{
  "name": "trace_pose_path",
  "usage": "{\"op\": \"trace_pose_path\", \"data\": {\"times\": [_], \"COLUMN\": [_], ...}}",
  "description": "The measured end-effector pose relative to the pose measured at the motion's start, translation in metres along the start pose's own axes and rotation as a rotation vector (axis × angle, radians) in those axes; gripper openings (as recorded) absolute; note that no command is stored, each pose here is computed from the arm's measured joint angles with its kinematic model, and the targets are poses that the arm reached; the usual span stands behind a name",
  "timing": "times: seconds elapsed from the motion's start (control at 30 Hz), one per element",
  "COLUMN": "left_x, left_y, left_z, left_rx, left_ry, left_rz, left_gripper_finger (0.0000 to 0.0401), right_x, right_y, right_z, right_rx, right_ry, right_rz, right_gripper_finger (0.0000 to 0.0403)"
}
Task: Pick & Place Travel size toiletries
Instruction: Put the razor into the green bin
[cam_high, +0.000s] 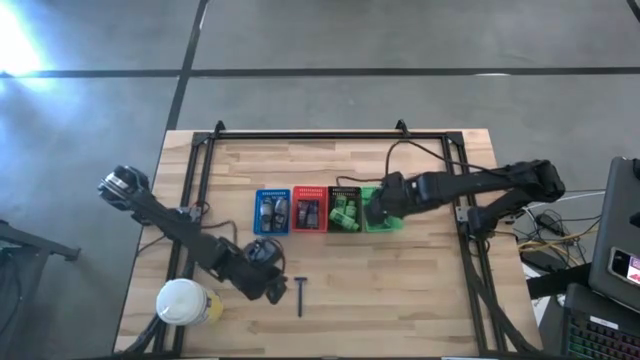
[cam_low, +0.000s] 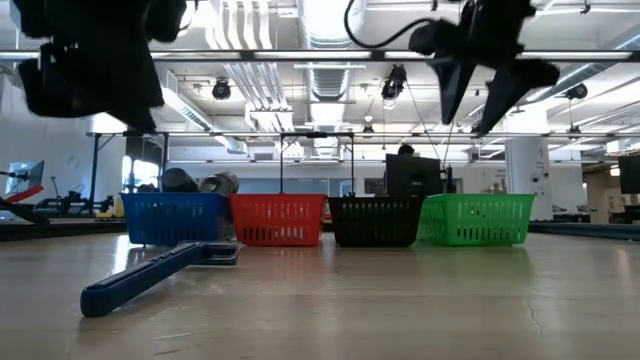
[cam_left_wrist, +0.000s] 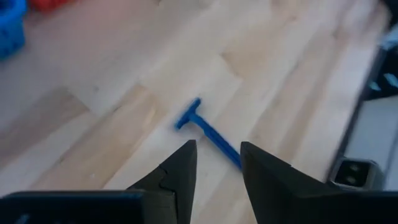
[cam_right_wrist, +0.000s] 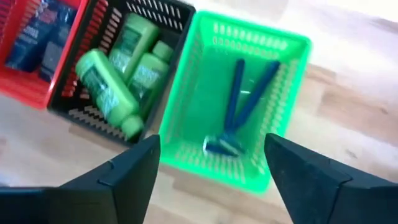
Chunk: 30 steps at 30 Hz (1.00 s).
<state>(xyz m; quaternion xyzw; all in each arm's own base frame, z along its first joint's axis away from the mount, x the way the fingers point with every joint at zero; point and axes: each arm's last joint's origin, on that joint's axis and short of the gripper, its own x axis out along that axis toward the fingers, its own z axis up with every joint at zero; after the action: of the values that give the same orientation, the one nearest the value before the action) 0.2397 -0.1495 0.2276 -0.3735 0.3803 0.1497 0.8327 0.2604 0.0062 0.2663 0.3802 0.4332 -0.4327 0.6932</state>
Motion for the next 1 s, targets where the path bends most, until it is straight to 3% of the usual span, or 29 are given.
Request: {"op": "trace_pose_path", "data": {"times": [0.27, 0.37, 0.5, 0.83, 1.0], "left_x": [0.038, 0.05, 0.064, 0.091, 0.108], "left_y": [-0.03, -0.041, -0.048, -0.063, -0.057], "left_z": [-0.006, -0.009, -0.013, -0.018, -0.021], "left_rx": [-0.074, -0.094, -0.148, -0.4, -0.424], "left_ry": [-0.013, 0.015, 0.044, 0.037, 0.04], "left_rz": [0.067, 0.113, 0.207, 0.249, 0.304], "left_gripper_finger": [0.0058, 0.0051, 0.0076, 0.0195, 0.0211], "right_x": [-0.025, -0.029, -0.033, -0.037, -0.038], "right_y": [0.0, -0.003, -0.007, -0.012, -0.012], "right_z": [-0.034, -0.049, -0.061, -0.069, -0.072], "right_rx": [0.073, 0.071, 0.024, -0.161, -0.229], "right_ry": [0.013, 0.02, 0.026, 0.039, 0.025], "right_rz": [-0.078, -0.107, -0.132, -0.167, -0.158], "right_gripper_finger": [0.0312, 0.0321, 0.0331, 0.0336, 0.0325]}}
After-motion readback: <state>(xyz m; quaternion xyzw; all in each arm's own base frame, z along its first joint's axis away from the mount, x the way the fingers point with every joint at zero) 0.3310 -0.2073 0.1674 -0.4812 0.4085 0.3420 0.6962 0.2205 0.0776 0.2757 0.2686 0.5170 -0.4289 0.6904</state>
